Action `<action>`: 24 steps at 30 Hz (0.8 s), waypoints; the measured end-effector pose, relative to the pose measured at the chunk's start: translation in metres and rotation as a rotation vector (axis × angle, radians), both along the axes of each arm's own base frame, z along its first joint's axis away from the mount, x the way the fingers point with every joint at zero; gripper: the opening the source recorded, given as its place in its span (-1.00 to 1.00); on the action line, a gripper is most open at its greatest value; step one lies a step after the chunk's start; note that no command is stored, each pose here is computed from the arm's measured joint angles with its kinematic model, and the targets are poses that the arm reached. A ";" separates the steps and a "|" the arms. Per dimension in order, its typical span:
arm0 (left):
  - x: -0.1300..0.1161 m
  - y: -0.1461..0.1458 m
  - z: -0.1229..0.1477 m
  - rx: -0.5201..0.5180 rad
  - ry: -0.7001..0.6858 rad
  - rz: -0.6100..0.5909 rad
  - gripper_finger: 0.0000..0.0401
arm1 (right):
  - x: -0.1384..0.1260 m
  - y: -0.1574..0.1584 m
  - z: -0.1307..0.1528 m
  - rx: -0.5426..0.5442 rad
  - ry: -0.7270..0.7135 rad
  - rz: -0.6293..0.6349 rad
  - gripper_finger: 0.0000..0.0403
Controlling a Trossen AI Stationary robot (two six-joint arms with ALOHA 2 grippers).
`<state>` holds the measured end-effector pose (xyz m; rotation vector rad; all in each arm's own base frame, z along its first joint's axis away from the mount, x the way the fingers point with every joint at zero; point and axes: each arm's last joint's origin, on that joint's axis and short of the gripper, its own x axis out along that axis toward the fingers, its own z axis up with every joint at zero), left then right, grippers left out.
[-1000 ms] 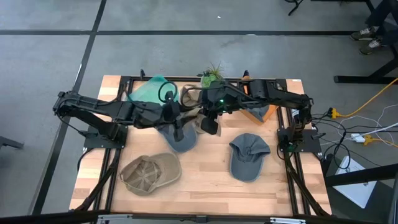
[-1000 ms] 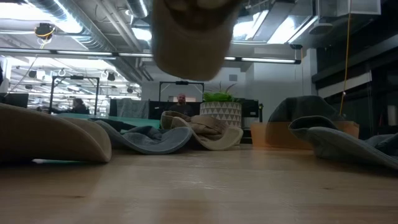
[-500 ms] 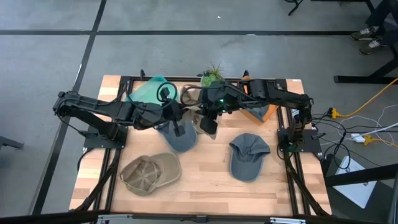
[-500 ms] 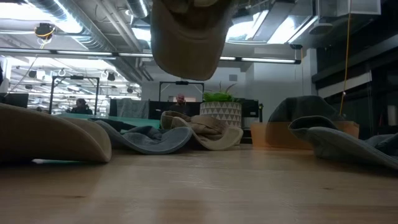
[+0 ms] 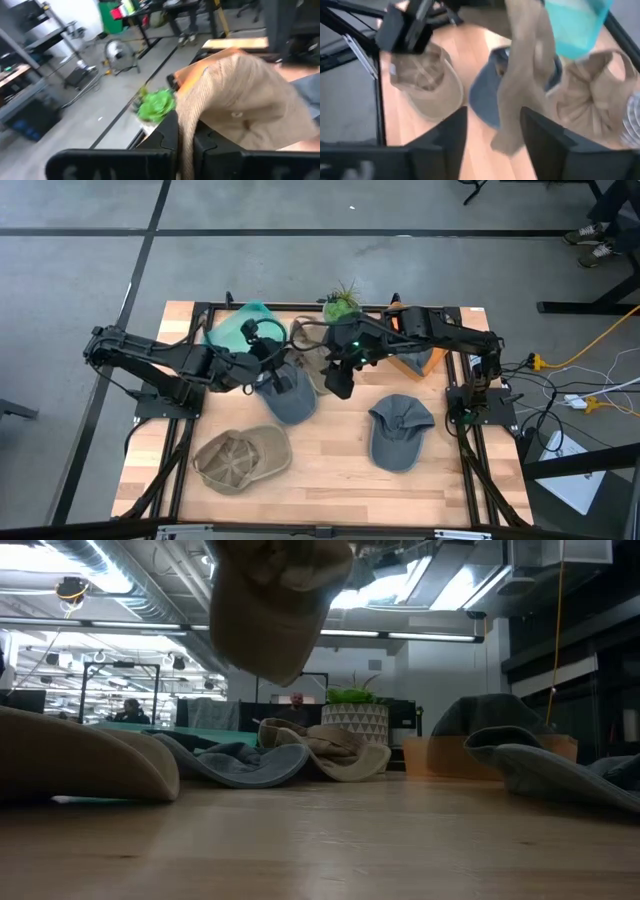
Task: Pick & Place hat
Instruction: Put the bottom right brown cap into the green bin
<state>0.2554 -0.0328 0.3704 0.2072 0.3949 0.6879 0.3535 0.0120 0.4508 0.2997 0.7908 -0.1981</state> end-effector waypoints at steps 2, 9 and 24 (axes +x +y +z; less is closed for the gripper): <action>-0.002 0.001 -0.003 0.000 0.012 0.040 -0.98 | -0.003 0.000 -0.003 -0.001 0.044 -0.007 0.11; -0.020 0.007 -0.006 -0.018 0.041 0.150 -0.98 | -0.018 -0.001 -0.010 -0.173 0.198 -0.110 0.31; -0.098 0.035 -0.026 -0.069 -0.131 0.457 -0.98 | -0.045 -0.004 0.006 -0.334 0.209 -0.190 0.24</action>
